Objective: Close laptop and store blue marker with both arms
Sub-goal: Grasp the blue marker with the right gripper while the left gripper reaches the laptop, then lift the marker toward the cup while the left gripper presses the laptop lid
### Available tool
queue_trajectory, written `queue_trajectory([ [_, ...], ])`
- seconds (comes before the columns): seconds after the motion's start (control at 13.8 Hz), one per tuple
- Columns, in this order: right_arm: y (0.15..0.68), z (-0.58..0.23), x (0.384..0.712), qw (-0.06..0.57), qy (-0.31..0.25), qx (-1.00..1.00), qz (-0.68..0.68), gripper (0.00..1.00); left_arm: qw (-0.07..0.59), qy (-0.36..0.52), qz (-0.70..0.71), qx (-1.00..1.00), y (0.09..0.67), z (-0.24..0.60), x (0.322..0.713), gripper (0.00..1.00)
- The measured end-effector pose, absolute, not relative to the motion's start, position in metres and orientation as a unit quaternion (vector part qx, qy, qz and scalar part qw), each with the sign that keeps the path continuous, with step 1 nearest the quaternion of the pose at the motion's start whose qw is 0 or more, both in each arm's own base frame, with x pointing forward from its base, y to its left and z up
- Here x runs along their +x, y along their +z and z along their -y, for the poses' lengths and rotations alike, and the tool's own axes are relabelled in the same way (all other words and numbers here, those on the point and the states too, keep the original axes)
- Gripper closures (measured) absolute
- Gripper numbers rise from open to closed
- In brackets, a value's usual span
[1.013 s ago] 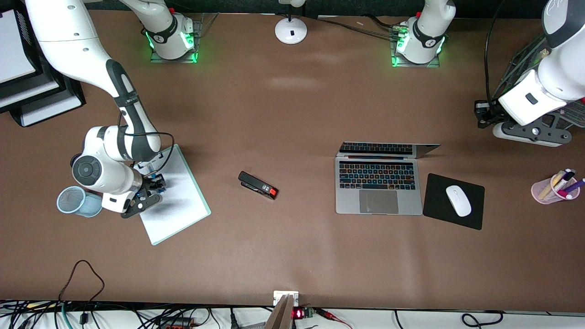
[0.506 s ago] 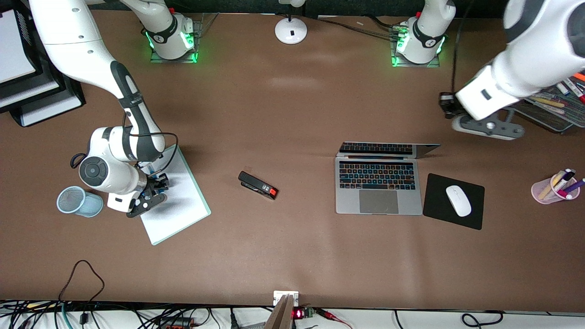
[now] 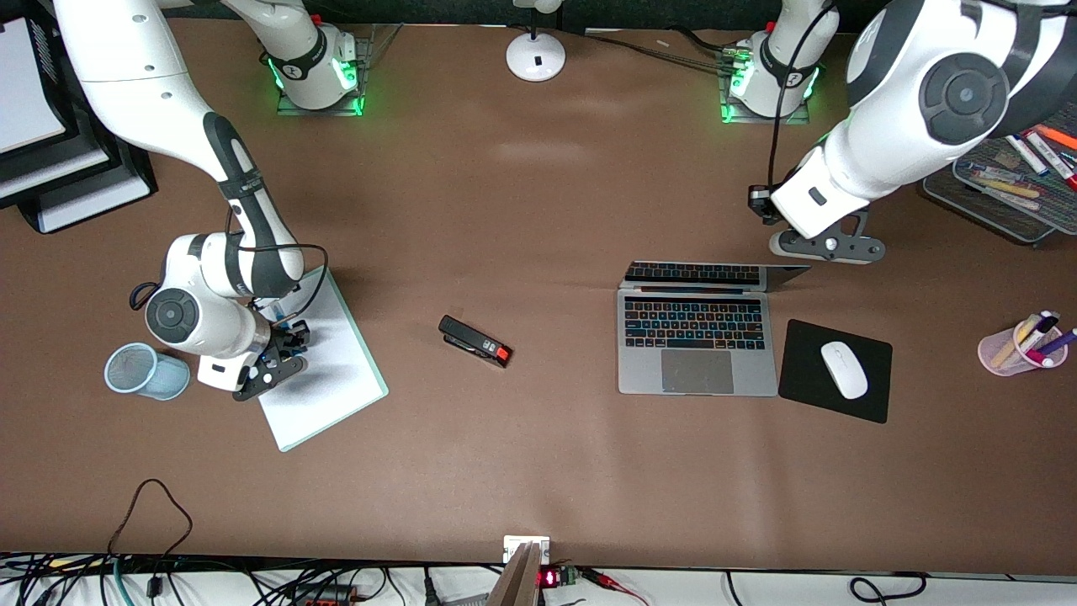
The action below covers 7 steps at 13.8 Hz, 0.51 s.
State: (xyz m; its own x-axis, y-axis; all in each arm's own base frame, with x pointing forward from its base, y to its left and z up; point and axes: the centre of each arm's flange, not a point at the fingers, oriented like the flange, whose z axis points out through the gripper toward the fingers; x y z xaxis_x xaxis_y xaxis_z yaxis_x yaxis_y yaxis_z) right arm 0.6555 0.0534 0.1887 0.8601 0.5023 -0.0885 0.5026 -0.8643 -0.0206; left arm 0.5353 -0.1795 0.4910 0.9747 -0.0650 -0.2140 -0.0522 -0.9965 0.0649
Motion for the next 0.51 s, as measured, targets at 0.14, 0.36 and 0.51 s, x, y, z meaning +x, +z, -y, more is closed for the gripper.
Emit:
queue_trajectory([
  [0.14, 0.188, -0.053, 0.655, 0.002, -0.046, 0.964, -0.260, 0.69, 0.028, -0.111, 0.029, 0.993, 0.469, 0.188, 0.529, 0.99],
  [0.36, 0.188, -0.053, 0.655, 0.001, -0.046, 0.964, -0.260, 0.71, 0.028, -0.105, 0.027, 0.994, 0.437, 0.191, 0.524, 0.99],
  [0.51, 0.188, -0.053, 0.655, 0.001, -0.046, 0.964, -0.260, 0.72, 0.029, -0.098, 0.026, 0.994, 0.416, 0.192, 0.519, 0.99],
])
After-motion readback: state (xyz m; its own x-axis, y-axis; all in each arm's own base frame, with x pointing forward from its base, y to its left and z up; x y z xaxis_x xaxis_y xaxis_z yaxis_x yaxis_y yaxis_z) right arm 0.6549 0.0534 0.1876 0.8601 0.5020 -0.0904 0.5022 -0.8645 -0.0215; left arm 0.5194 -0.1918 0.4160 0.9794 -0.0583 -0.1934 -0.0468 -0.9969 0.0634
